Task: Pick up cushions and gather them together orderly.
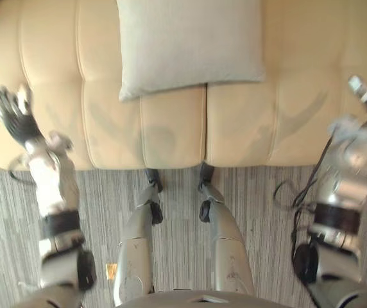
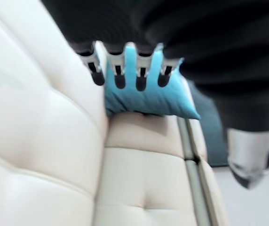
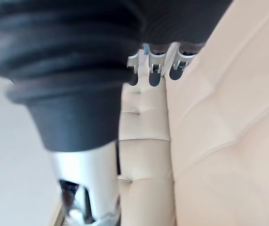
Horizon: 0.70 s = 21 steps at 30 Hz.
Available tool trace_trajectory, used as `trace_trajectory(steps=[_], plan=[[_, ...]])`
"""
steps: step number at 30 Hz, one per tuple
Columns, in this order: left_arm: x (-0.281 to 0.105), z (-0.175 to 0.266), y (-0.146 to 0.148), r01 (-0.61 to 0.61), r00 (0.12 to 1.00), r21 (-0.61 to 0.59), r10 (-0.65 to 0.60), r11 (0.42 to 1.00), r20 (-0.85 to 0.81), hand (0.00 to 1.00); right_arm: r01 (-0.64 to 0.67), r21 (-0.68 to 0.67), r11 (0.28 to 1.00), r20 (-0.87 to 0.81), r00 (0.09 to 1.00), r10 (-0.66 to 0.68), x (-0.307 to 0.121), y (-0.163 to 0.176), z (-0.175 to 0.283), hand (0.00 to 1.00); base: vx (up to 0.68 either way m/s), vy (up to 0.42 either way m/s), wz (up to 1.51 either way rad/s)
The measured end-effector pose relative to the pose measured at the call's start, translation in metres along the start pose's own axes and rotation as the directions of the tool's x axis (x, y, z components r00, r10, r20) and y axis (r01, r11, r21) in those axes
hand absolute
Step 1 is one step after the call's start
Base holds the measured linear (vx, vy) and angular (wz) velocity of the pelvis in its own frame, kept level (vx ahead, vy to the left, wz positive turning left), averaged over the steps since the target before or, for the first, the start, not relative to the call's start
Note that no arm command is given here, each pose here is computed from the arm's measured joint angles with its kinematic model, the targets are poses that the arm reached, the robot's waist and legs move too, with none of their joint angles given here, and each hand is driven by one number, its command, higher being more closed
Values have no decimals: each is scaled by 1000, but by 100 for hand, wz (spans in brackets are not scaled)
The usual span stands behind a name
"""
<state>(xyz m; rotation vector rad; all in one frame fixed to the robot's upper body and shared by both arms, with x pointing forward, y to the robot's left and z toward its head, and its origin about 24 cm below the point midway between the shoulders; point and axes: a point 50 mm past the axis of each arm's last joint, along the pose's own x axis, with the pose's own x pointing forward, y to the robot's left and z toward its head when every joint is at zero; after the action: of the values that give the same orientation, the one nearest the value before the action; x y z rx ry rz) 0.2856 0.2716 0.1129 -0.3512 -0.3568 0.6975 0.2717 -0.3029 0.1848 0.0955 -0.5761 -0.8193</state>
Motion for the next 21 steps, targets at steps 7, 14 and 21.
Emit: trace_trajectory(steps=[7, 14, 21], plan=[[-114, -99, 58, 56, 876, 165, 30, 985, -482, 0, -255, -125, 959, -579, 803, 138, -142, -34, -114, 0, 106, -49, -11], [-183, -150, 109, 284, 638, 372, 116, 884, -762, 0, -444, -235, 864, -886, 464, -3, -244, -99, -164, 0, 62, 8, -23], [-230, -170, 144, 397, 432, 440, 259, 805, -864, 0, -472, -256, 844, -962, 208, -175, -302, -143, -174, 0, 54, 13, -8]])
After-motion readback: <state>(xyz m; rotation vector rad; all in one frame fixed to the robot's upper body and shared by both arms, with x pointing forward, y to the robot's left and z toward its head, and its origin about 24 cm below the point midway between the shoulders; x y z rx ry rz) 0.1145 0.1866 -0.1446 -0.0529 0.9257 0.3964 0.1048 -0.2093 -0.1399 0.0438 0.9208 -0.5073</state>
